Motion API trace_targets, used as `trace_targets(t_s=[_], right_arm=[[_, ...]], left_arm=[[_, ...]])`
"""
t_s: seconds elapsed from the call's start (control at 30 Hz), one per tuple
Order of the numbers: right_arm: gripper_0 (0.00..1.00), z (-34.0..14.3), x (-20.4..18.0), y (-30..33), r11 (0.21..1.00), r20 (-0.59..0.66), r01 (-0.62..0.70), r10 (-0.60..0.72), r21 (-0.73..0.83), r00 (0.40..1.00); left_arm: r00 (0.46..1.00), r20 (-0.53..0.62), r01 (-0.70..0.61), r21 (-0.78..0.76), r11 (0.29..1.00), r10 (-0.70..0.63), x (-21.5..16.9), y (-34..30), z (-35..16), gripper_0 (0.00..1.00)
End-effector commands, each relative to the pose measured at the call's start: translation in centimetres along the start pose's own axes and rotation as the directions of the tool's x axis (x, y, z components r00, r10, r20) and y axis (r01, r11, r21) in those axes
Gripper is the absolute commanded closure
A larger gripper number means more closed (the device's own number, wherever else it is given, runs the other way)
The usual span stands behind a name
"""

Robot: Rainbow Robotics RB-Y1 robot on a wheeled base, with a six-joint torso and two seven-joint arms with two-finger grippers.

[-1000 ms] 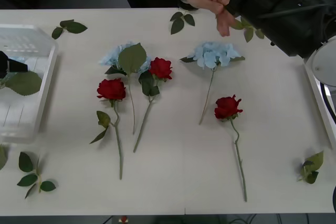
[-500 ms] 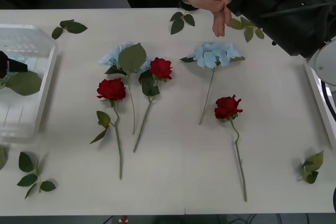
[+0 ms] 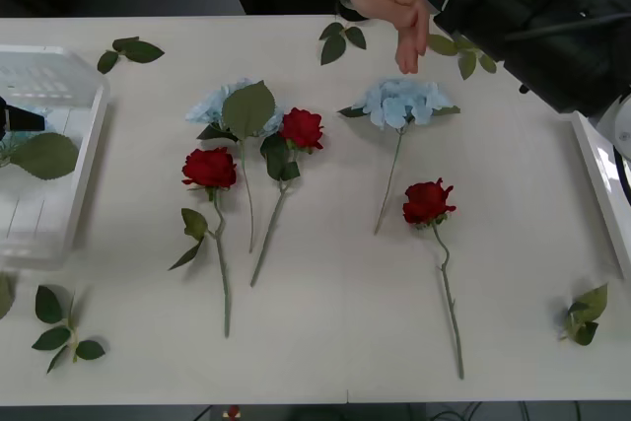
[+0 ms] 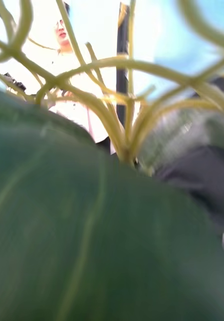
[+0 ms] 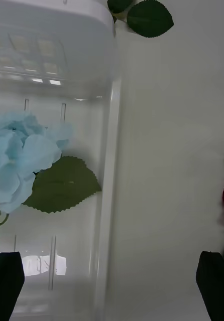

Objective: Place the red flowers into the right box and the blue flowers into the left box. If a person shows an open palm, hand one flower to the person first, then continue sorting.

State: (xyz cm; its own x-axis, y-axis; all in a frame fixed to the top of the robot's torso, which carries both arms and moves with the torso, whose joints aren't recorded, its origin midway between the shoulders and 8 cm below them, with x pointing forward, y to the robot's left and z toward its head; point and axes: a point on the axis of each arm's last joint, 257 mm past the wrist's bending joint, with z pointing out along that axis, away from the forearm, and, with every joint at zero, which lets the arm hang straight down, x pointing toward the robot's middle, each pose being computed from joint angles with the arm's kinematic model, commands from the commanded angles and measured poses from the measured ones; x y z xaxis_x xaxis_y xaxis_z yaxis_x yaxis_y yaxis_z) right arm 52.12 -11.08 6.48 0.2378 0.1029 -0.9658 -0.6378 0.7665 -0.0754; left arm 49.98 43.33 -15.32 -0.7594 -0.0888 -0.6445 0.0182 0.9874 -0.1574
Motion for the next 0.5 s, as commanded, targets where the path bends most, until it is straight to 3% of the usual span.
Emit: trace_targets(t_s=[0.03,0.3,0.5], right_arm=[[0.0,-2.0,-0.2,0.0,0.997,-0.03,0.076,-0.077,-0.019,0.997],[0.0,-6.9,4.6,-1.1,0.998,-0.228,-0.015,0.002,-0.053,0.974],[0.0,-11.8,9.9,-1.4,0.99,-0.453,-0.134,0.101,-0.041,0.886]], left_arm=[[0.997,0.052,-0.06,-0.007,0.998,0.06,-2.5,-0.6,-1.5,0.0],[0.997,0.052,-0.06,-0.006,0.998,0.06,-2.5,-0.7,-1.5,0.0],[0.997,0.057,-0.061,0.015,0.998,0.06,-2.5,-1.3,-1.2,0.0]])
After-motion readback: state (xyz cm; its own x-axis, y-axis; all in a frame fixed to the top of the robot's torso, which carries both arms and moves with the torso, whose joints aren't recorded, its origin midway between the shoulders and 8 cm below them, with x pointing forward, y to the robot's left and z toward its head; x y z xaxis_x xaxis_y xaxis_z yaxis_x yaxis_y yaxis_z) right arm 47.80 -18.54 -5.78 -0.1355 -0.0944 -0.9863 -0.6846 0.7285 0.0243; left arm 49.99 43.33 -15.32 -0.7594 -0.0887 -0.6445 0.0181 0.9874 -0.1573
